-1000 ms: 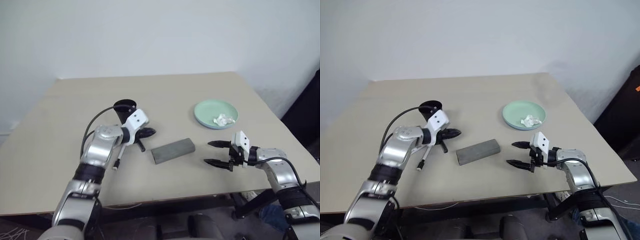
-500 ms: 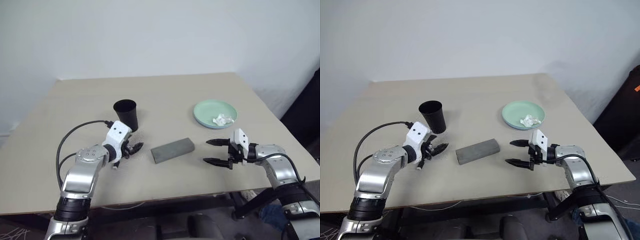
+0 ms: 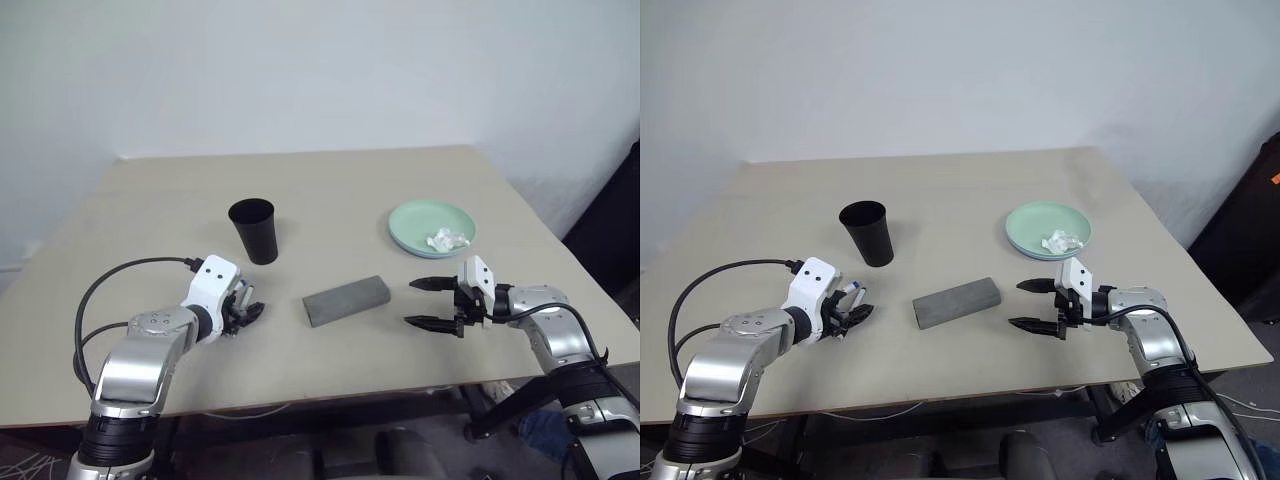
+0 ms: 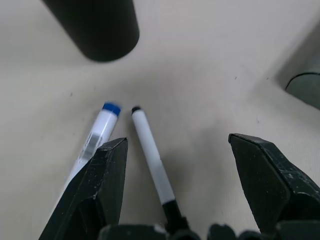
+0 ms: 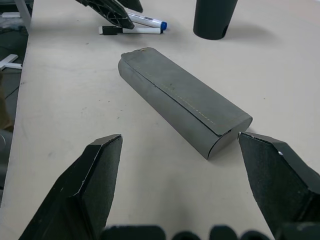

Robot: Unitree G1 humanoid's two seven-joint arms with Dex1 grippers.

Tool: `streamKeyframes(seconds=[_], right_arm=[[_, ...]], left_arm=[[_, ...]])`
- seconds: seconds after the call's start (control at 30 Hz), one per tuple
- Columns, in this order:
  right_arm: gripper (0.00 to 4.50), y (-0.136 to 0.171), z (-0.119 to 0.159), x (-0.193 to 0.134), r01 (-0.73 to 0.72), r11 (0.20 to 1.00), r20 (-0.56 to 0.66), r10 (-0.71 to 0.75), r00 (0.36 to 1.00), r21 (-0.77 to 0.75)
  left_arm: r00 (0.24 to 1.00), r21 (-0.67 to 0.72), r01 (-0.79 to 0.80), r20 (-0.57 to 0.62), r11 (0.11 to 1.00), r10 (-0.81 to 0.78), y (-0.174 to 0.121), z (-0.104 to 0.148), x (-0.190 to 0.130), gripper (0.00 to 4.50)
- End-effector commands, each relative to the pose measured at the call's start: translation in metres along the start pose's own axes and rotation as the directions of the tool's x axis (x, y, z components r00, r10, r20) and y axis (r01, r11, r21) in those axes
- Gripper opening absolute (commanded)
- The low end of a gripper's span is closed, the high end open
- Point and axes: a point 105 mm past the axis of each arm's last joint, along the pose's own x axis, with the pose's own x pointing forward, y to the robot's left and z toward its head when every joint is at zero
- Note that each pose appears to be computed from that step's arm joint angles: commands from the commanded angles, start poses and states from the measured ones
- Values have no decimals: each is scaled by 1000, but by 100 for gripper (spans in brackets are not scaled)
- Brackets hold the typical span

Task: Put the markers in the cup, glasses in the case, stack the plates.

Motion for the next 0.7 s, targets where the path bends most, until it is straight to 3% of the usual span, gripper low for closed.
streamKeyframes(seconds=[0.03,0.7], right_arm=[[400,-5,12,-2,9,999,14,-8,1000,-46],[400,-4,7,-3,34,998,8,-33,999,-45]], left_arm=[[999,2,-46,10,999,46,5,5,-3,340],[996,-70,-81,-44,994,78,4,5,36,340]])
